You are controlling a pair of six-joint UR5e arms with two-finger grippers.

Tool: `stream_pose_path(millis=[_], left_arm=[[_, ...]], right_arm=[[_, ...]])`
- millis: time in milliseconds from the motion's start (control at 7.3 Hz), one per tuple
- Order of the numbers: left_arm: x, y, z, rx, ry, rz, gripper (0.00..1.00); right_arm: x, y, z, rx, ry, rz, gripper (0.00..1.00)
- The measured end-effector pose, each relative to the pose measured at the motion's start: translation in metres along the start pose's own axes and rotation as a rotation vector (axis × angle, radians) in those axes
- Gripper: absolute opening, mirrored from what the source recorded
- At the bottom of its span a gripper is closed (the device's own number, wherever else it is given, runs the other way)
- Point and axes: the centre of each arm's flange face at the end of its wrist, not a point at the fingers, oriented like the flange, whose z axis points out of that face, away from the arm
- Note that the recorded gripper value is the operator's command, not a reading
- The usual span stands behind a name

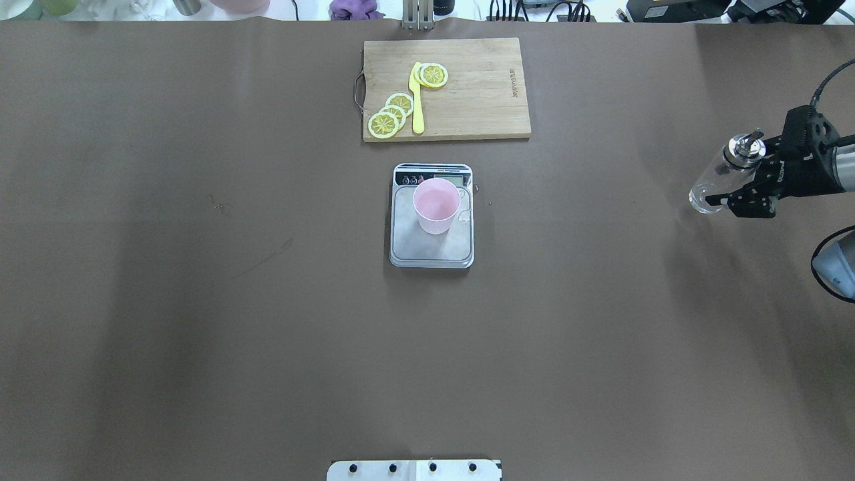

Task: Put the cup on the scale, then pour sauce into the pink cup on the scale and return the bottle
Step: 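Lower the glass sauce bottle onto the table with the right gripper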

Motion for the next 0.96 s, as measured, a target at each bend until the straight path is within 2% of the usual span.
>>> stream_pose_path(millis=[958], left_arm=[[0.000,0.000,0.000,-0.001,0.000,0.001,0.98]], right_arm=[[-0.003,0.025,-0.003,0.045,-0.016,0.079,0.00]])
